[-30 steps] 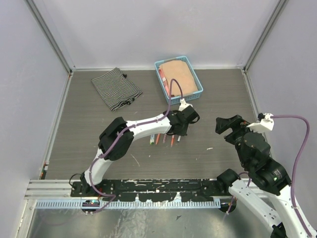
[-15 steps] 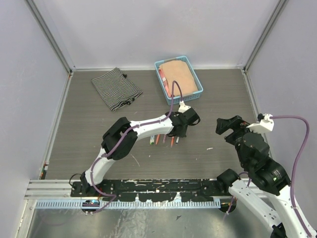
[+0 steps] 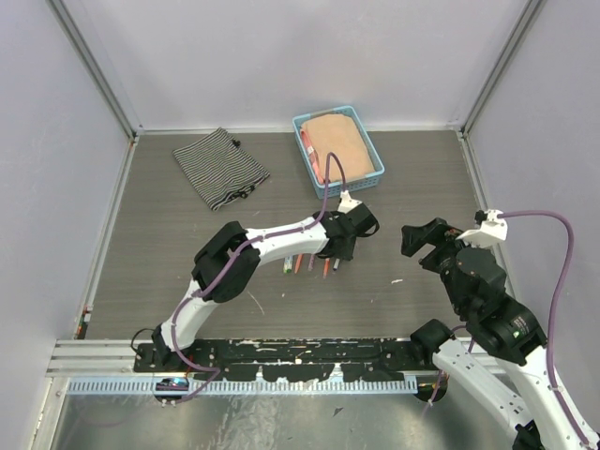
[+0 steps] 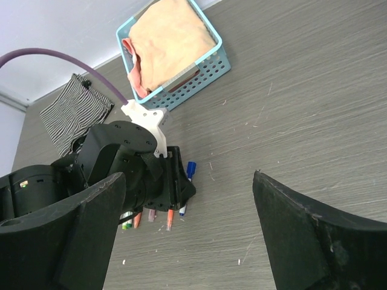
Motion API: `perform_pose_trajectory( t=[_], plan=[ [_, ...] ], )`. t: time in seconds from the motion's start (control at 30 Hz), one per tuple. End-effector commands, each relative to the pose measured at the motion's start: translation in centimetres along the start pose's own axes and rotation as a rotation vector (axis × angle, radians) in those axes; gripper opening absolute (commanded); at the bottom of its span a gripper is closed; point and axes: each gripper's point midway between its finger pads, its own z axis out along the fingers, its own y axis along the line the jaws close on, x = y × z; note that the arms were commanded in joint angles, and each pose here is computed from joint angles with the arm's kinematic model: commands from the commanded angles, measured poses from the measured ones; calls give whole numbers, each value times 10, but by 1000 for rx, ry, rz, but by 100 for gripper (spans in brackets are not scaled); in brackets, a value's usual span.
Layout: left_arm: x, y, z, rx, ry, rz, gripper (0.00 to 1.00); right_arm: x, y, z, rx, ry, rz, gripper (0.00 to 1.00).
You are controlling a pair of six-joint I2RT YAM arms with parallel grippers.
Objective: Insert the pens into the pen caps
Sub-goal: Place the pen at the center of the board, then reset both arms
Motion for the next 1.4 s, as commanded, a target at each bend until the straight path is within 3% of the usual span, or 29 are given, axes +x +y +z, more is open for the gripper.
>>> perform_pose_trajectory(
  t=[0.0, 0.1, 0.17, 0.33, 0.47, 0.57, 0.77, 1.07, 1.17, 1.23, 1.37],
  plan=[
    [-37, -19, -33, 85, -98, 7, 39, -6, 14, 3, -63, -21, -19, 91],
    [-59, -22, -60, 122, -172, 27, 40, -8, 15, 2, -81, -44, -5, 91],
    [-71, -22, -79, 145, -219, 51, 39, -11, 16, 0, -101, -65, -7, 99],
    [-96, 1, -127, 141, -337, 88, 41, -11, 21, 4, -140, -92, -42, 100],
    [-103, 43, -156, 111, -401, 32, 42, -9, 24, 8, -164, -118, -28, 100],
    [-98, 85, -173, 90, -427, -32, 43, -3, 30, 10, -176, -65, -55, 100],
    [-58, 182, -195, -60, -447, -133, 46, 22, 51, 24, -277, 5, -83, 100],
    [2, 264, -257, -178, -553, -251, 62, 34, 52, 37, -289, 5, -137, 100],
    [22, 283, -268, -209, -585, -297, 80, 35, 45, 37, -277, -24, -134, 100],
    [30, 291, -272, -213, -618, -320, 99, 35, 36, 35, -255, -44, -131, 100],
    [45, 305, -278, -235, -655, -375, 98, 37, 22, 32, -226, -82, -120, 100]
  ],
)
